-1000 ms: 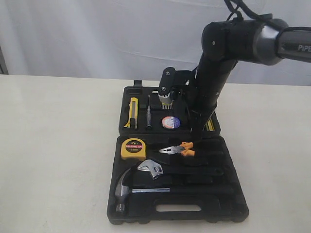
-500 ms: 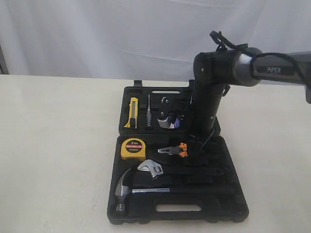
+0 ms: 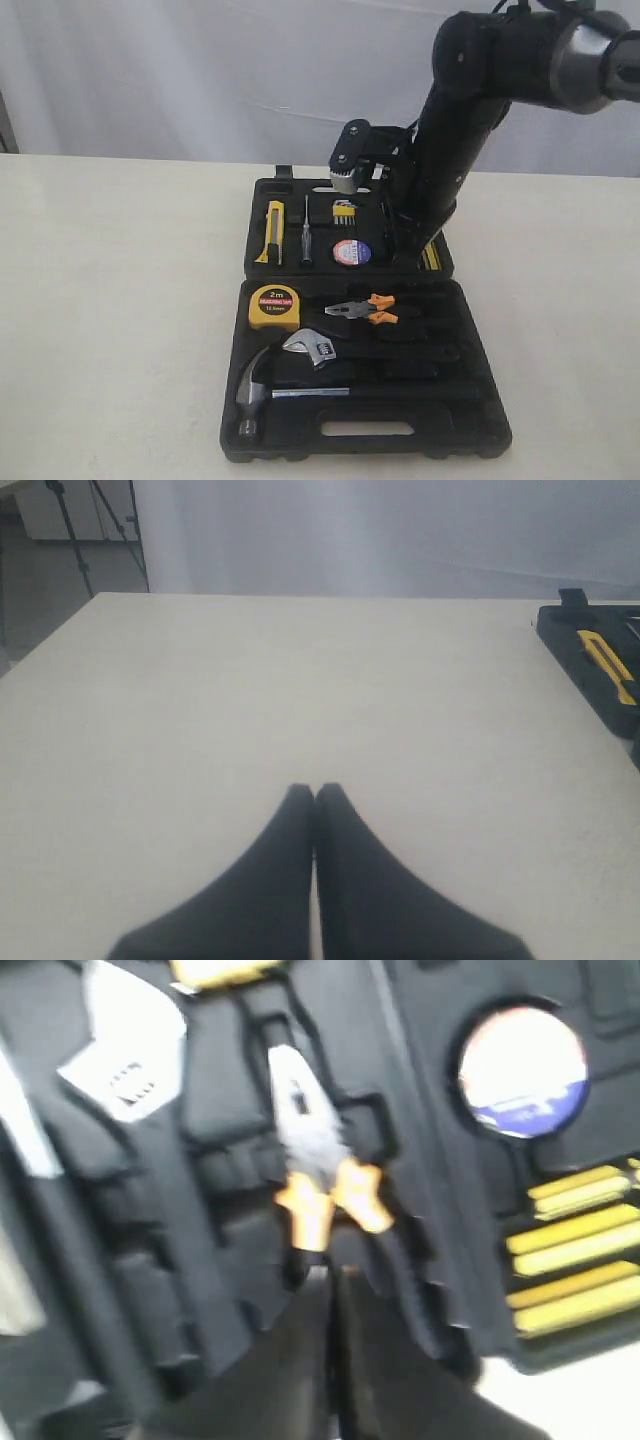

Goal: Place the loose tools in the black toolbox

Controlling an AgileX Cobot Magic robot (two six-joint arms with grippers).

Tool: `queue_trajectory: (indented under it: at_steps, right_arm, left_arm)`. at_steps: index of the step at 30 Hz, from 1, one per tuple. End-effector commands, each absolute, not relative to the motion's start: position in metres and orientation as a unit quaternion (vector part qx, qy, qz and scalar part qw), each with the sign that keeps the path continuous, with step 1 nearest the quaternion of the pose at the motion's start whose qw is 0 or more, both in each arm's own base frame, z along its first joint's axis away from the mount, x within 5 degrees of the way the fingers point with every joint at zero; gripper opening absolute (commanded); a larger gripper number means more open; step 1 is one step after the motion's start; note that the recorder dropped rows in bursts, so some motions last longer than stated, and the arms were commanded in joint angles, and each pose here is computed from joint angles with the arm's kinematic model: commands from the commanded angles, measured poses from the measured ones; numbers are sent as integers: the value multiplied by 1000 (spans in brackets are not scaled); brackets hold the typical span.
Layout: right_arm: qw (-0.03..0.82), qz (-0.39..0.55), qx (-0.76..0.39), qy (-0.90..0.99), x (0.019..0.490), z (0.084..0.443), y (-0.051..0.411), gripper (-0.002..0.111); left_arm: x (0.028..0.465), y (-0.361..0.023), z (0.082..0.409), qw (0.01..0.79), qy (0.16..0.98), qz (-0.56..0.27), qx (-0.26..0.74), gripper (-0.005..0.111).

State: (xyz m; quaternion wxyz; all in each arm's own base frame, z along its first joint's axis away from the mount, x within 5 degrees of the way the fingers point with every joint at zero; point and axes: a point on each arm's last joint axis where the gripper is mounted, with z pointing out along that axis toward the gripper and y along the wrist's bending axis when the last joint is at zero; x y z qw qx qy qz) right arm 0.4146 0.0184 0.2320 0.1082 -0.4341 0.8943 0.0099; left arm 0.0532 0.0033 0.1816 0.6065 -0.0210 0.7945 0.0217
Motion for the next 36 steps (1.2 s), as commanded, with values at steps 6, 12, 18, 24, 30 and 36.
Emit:
queue_trajectory:
  at_steps: [6, 12, 18, 24, 30, 36]
  right_arm:
    - [94, 114, -428, 892, 394, 237, 54, 1]
    - [19, 126, -483, 866, 355, 210, 100, 40]
    - [-3, 69, -505, 860, 336, 184, 128, 50]
    - [-17, 58, -492, 869, 319, 160, 132, 50]
    - [-23, 36, -504, 863, 312, 145, 125, 32]
    - [14, 29, -498, 867, 318, 145, 127, 42]
  left_arm:
    - [53, 3, 182, 611, 791, 20, -20, 0]
    - [53, 3, 182, 611, 791, 20, -20, 0]
    - [53, 3, 182, 611, 791, 20, -20, 0]
    - [53, 3, 182, 611, 791, 20, -20, 0]
    - [53, 3, 182, 611, 791, 20, -20, 0]
    - [53, 3, 182, 611, 791, 20, -20, 0]
